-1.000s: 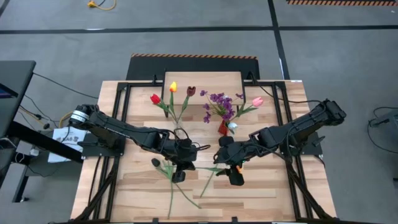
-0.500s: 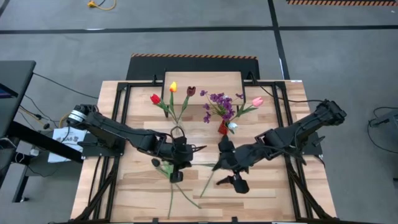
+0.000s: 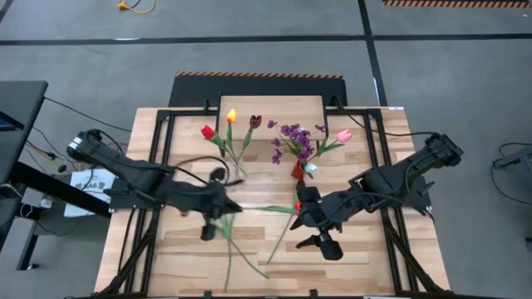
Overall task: Pick and place flowers into a vace then onto a shelf
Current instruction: Put the orange flower into the transparent flower vase
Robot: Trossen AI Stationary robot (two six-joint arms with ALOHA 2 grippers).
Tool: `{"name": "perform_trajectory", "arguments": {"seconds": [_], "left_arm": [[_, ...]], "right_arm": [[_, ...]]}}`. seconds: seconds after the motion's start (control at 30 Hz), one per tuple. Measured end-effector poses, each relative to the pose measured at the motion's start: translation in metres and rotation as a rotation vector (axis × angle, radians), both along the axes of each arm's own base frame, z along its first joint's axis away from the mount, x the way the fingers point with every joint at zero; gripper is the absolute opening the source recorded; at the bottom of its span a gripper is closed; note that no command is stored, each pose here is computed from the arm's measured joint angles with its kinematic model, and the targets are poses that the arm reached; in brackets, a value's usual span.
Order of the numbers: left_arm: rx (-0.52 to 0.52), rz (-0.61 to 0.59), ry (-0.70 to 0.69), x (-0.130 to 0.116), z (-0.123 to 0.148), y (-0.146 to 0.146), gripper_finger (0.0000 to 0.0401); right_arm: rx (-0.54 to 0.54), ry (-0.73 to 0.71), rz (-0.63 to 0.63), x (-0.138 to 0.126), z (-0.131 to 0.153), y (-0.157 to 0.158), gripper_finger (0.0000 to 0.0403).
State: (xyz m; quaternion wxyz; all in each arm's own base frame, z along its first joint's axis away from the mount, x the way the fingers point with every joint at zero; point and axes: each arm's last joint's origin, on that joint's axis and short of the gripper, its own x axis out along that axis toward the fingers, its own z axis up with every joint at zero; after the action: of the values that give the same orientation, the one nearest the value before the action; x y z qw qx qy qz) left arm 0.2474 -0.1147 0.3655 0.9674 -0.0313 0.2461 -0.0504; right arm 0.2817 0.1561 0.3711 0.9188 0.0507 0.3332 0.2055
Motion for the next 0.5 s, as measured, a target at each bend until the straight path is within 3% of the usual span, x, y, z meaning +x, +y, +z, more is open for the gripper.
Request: {"name": "perform_trajectory", "arguments": {"seconds": [0.13, 0.27, 0.5], "left_arm": [[0.087, 0.028, -0.124, -0.025, 0.020, 0.004, 0.0000], [0.093, 0.006, -0.285, -0.049, 0.028, 0.009, 0.0000], [0.026, -0.029, -0.458, -0.078, -0.004, 0.025, 0.0000]], "right_arm": [[0.015, -0.038, 0.004, 0.000, 0.013, 0.000, 0.0211], [0.023, -0.059, 0.006, 0.000, 0.017, 0.000, 0.0207], [0.031, -0.085, 0.028, -0.002, 0.019, 0.006, 0.0200]]}}
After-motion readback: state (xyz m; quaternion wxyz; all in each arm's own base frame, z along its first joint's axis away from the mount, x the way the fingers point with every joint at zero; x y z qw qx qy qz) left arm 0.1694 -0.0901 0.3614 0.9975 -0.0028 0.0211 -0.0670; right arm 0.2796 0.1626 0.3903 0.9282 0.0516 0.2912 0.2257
